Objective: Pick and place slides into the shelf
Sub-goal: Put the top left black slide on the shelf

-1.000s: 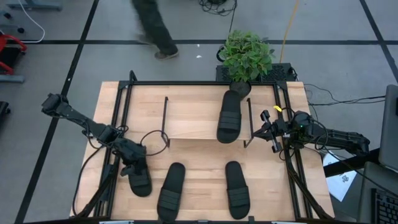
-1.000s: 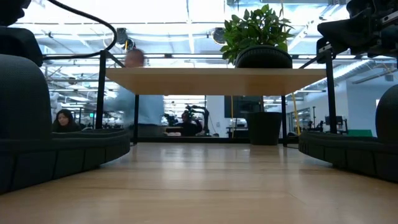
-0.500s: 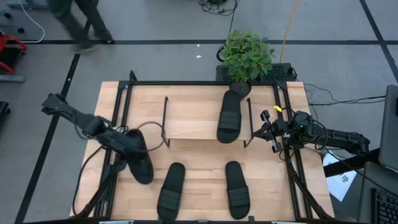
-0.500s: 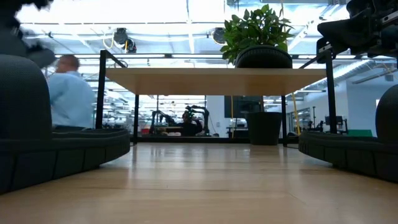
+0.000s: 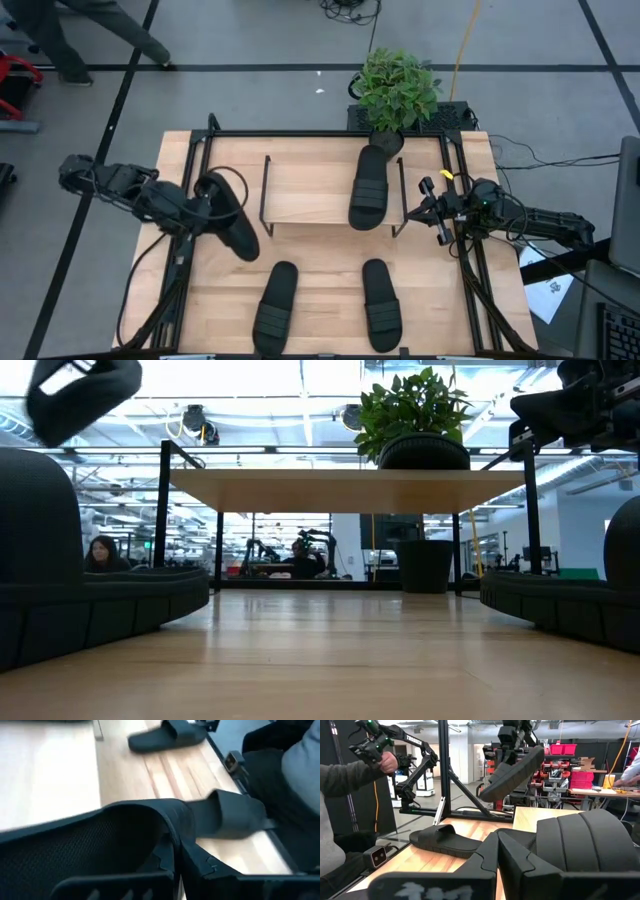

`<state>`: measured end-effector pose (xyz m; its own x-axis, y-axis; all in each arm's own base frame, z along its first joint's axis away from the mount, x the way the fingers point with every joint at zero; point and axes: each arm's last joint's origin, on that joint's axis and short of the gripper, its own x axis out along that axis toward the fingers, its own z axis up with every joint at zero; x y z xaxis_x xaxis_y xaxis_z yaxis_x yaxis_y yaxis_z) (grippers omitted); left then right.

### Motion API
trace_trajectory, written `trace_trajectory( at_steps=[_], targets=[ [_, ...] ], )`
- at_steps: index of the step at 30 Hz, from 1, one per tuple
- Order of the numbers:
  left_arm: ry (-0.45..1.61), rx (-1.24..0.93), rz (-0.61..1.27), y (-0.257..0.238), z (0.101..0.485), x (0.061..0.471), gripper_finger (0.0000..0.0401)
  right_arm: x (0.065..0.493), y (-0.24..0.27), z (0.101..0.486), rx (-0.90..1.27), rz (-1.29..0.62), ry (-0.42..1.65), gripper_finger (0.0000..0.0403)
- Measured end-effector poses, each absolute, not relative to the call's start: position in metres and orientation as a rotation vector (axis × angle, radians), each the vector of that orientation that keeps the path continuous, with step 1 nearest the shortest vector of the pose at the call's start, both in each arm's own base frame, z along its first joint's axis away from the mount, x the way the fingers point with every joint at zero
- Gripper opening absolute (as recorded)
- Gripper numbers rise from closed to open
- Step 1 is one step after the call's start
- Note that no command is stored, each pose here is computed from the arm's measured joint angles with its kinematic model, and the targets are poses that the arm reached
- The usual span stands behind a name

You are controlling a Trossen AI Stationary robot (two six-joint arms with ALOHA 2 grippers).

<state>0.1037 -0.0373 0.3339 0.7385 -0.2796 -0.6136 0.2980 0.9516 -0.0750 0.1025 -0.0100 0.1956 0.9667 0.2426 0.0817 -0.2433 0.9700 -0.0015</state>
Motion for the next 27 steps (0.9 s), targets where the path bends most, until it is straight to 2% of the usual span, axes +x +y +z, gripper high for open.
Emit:
trace_trajectory(
  at_steps=[7, 17, 21, 24, 27],
  targets=[
    [0.477, 0.202, -0.233, -0.020, 0.353, 0.089, 0.0001, 0.102, -0.010, 0.197, 0.004, 0.246, -0.094, 0.0000],
    [0.324, 0.126, -0.142, -0.006, 0.372, 0.041, 0.0002, 0.102, -0.010, 0.197, -0.015, 0.242, -0.096, 0.0000],
    [0.232, 0.098, -0.137, -0.008, 0.378, 0.054, 0.0002, 0.102, -0.010, 0.197, -0.021, 0.241, -0.097, 0.0000],
    [0.152, 0.168, -0.192, -0.012, 0.383, 0.075, 0.0002, 0.102, -0.010, 0.197, -0.022, 0.241, -0.100, 0.0000],
    [0.199, 0.263, -0.257, -0.018, 0.367, 0.101, 0.0002, 0.102, -0.010, 0.197, -0.022, 0.241, -0.101, 0.0000]
  ],
)
